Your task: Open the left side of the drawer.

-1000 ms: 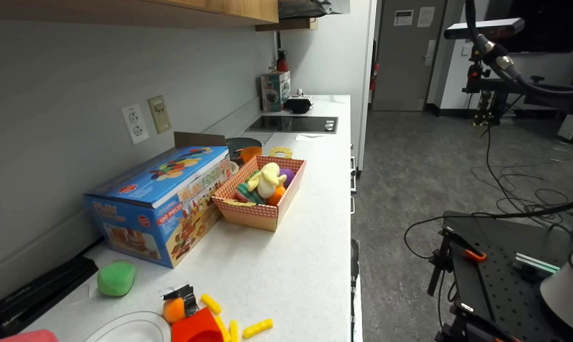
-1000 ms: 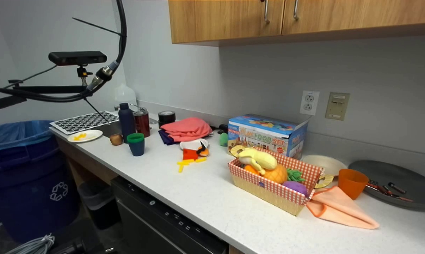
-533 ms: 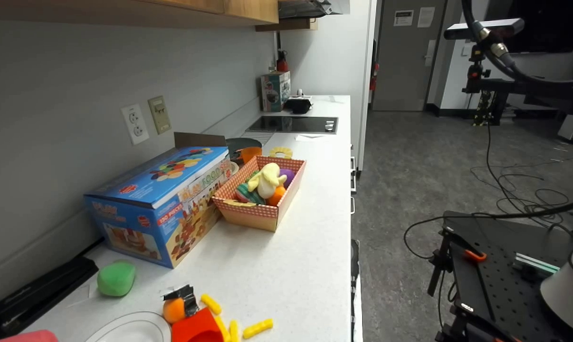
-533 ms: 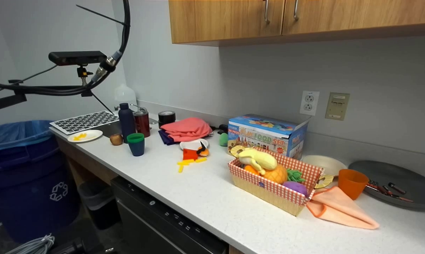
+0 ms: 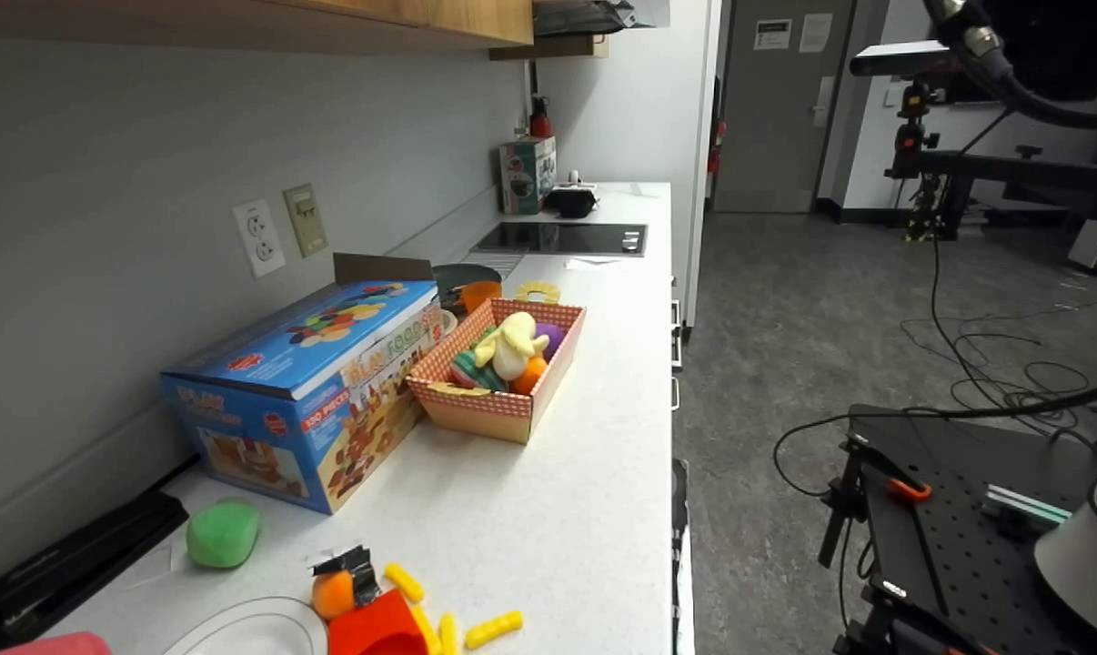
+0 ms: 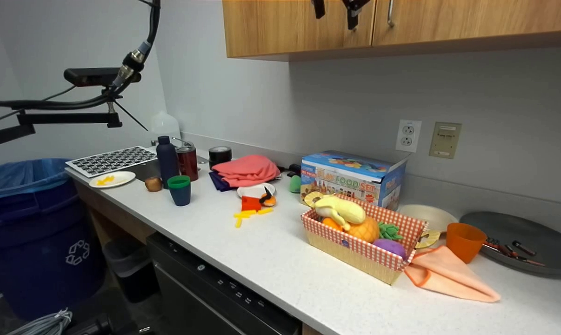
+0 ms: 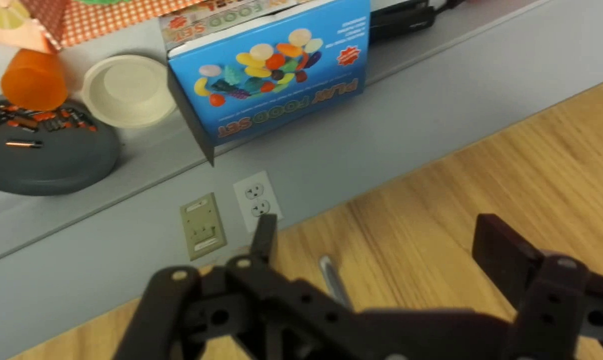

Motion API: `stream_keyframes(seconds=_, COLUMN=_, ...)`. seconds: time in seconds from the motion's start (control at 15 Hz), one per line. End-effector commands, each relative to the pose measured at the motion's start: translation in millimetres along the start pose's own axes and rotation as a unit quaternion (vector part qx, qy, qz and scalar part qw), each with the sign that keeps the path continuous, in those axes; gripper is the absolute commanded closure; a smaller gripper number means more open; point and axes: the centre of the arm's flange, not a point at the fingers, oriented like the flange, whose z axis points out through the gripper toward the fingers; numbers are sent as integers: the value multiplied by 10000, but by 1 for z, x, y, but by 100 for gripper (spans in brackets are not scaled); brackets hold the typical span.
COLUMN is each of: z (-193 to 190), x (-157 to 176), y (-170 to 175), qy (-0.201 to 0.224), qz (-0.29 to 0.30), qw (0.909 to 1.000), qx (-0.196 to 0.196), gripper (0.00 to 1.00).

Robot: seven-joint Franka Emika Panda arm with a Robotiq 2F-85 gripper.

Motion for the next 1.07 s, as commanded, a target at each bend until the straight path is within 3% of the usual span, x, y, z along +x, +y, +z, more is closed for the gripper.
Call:
stream_keyframes(seconds=0.0, z=10, x=5, y=-24, qy=202, qz=-144, qw=9968, qx=754, gripper=0)
stream_keyframes(seconds=0.2, z=14, x=9, y=-55, qy=446, qz=-688, qw=9900, qx=1149, gripper=0)
stream_keyframes(seconds=0.4, z=16, x=8, y=-80, qy=464, qz=-1119, qw=9846, qx=1263, gripper=0)
stream_keyframes(seconds=0.6, z=14, x=8, y=-89, qy=156, qz=-1491, qw=9853, qx=825, gripper=0)
stream_keyframes(seconds=0.73, z=10, x=12, y=-92, qy=34, qz=-1748, qw=9842, qx=272, gripper=0)
stream_keyframes(seconds=0.8, z=15, x=-3, y=-83, qy=138, qz=-1576, qw=9857, qx=571, gripper=0)
stream_keyframes(seconds=1.0, z=14, x=0, y=-83, qy=104, qz=-1701, qw=9848, qx=325, gripper=0)
